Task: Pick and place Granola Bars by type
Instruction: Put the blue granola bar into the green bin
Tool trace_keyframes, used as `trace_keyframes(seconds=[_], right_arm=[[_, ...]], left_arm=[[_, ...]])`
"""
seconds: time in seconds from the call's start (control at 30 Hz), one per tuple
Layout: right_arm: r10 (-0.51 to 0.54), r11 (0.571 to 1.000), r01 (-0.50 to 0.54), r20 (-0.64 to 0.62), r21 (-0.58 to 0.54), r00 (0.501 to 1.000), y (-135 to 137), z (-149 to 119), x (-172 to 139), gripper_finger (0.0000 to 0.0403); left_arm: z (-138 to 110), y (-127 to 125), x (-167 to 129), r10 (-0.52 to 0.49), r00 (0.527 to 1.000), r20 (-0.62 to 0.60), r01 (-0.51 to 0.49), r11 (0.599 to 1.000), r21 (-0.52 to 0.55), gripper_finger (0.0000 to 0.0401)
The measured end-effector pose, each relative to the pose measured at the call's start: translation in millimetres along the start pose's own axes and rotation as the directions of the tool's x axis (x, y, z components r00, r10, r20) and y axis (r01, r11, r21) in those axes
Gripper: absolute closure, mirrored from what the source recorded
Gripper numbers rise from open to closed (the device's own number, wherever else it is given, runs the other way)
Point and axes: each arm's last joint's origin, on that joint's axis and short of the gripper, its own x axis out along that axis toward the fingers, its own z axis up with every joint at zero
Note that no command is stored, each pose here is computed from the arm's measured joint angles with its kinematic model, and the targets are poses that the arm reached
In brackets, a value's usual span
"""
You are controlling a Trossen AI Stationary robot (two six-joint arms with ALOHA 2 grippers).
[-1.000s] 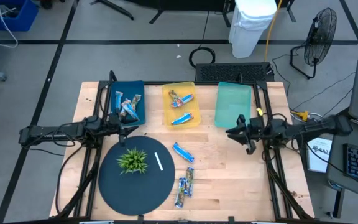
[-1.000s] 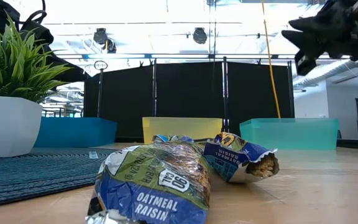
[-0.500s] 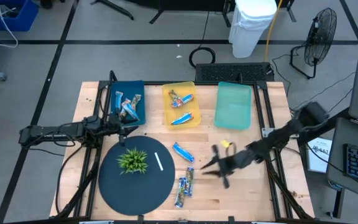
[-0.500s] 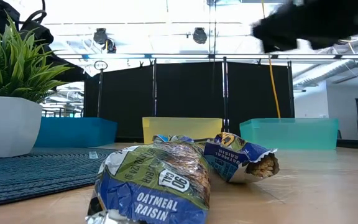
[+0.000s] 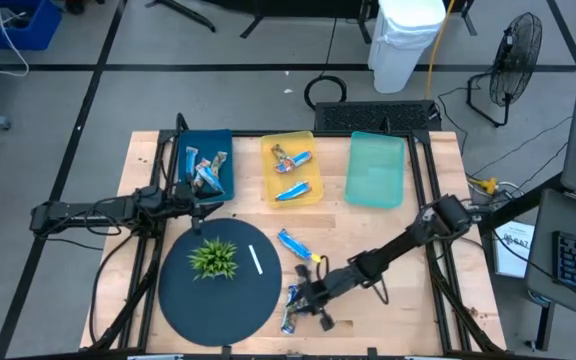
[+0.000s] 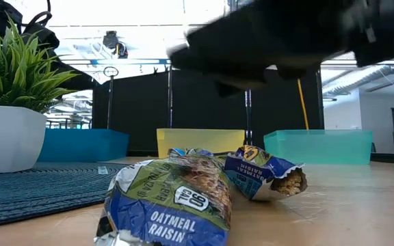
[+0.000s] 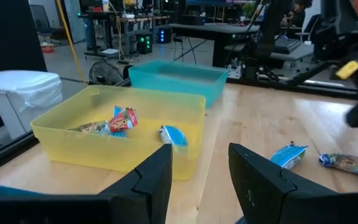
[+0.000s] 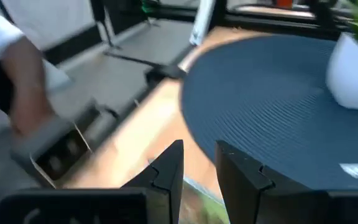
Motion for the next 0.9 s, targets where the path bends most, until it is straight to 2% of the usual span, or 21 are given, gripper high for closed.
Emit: trace_keyframes(seconds=[0.13,0.27,0.47,0.67,0.77,0.87,0.9], right_arm=[[0.074,0.994,-0.073,-0.012,0.079,0.997,4,-4,17,0.0319],[0.059,0.990,-0.041,-0.128,0.137,0.990,2,-20,21,0.0319],[-0.120,0.980,0.160,-0.289,0.117,0.950,-5,-31,16,0.0319],[-0.221,0.966,0.255,-0.400,0.033,0.889,-9,-28,3,0.0319],[-0.336,0.933,0.357,-0.447,-0.039,0.829,-13,-22,-10,0.0319],[-0.457,0.882,0.454,-0.470,-0.129,0.755,-16,-15,-24,0.0319],[-0.478,0.872,0.468,-0.462,-0.143,0.747,-16,-11,-27,0.0319]], left_arm=[[0,0,0,0.000,1.000,0.005,0.000,1.000,-0.001,0.0240],[0,0,0,0.000,1.000,0.004,0.000,1.000,-0.001,0.0240],[1,0,0,-0.001,1.000,0.005,0.001,1.000,-0.001,0.0240],[1,0,0,-0.001,1.000,0.005,0.001,1.000,-0.001,0.0240],[0,0,0,-0.001,1.000,0.003,0.001,1.000,-0.001,0.0240],[0,0,0,-0.001,1.000,0.000,0.001,1.000,-0.001,0.0240],[0,0,0,-0.001,1.000,0.001,0.001,1.000,-0.001,0.0240]])
